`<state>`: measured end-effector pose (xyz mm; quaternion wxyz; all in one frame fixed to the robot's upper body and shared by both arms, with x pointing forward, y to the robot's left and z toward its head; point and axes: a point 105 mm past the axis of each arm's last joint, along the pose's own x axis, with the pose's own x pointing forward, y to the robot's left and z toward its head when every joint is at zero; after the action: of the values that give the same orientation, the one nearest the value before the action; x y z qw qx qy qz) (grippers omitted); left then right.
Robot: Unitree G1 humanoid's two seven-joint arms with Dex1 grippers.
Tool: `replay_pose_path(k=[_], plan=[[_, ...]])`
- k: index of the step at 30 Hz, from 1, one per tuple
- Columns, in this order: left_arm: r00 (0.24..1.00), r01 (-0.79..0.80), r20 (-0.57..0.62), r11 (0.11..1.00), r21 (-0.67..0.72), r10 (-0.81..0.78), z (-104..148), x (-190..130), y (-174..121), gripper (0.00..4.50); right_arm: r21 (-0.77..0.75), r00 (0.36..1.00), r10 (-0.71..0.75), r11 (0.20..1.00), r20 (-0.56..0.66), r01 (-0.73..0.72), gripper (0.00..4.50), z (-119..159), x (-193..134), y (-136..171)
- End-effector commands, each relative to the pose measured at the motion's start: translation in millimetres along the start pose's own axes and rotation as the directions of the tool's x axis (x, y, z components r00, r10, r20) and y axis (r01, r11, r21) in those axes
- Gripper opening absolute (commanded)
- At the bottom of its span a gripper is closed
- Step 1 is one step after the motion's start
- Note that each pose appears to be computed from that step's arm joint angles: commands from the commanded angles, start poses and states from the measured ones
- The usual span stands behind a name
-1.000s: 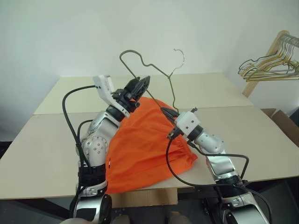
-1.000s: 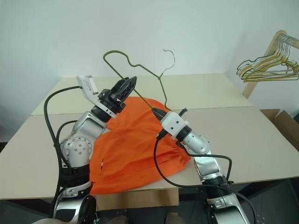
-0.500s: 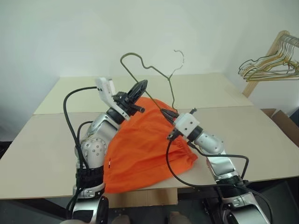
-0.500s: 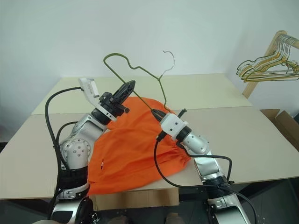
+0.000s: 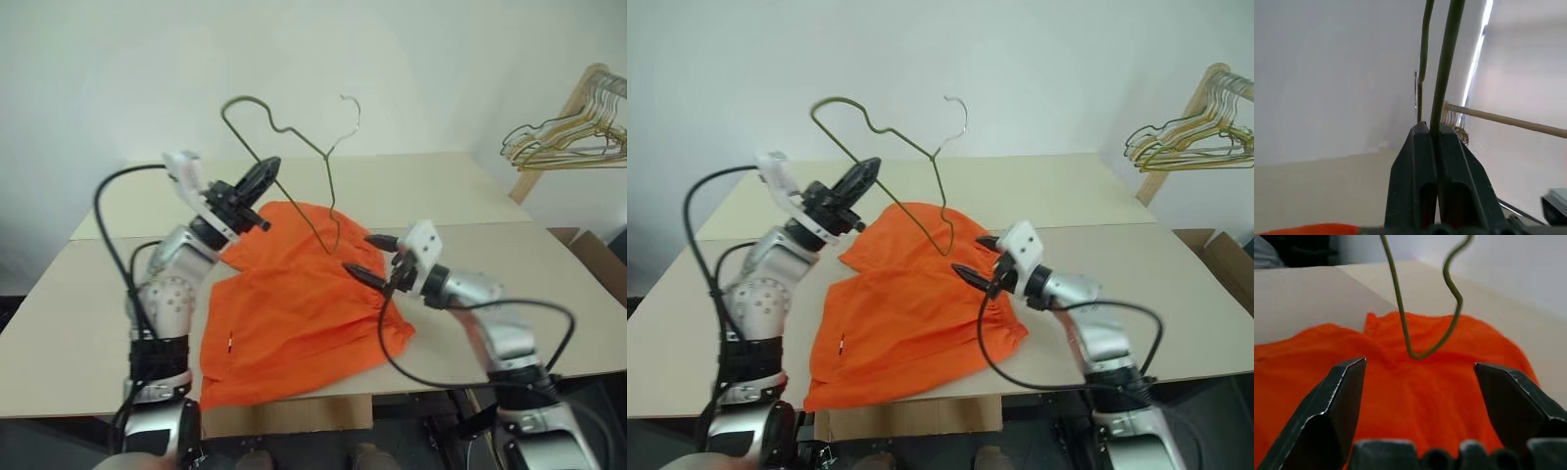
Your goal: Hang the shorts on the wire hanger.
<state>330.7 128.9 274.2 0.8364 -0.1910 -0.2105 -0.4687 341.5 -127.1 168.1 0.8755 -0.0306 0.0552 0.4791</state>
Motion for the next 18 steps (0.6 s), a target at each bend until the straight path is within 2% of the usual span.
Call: replay_pose_path(k=[1, 6, 8, 12, 18], plan=[[0.971, 0.215, 0.107, 0.977, -0.016, -0.212, 42, -1, -21, 0.0, 0.12, 0.981, 0.194, 0.974, 0.003, -0.192, 4.16, 24, -20, 2], [0.932, 0.347, 0.134, 0.936, -0.061, -0.336, 53, -7, -29, 0.0, 0.22, 0.917, 0.398, 0.898, -0.036, -0.381, 4.16, 29, -27, 5], [0.926, 0.367, 0.121, 0.928, -0.07, -0.357, 51, -5, -30, 0.0, 0.202, 0.89, 0.455, 0.875, -0.031, -0.44, 4.16, 33, -23, 9], [0.915, 0.4, 0.096, 0.912, -0.086, -0.392, 41, -3, -36, 0.0, 0.164, 0.889, 0.457, 0.879, -0.024, -0.448, 4.16, 41, -4, 12], [0.916, 0.401, 0.057, 0.912, -0.089, -0.398, 26, -1, -43, 0.0, 0.139, 0.852, 0.524, 0.842, 0.016, -0.521, 4.16, 52, 6, 31]])
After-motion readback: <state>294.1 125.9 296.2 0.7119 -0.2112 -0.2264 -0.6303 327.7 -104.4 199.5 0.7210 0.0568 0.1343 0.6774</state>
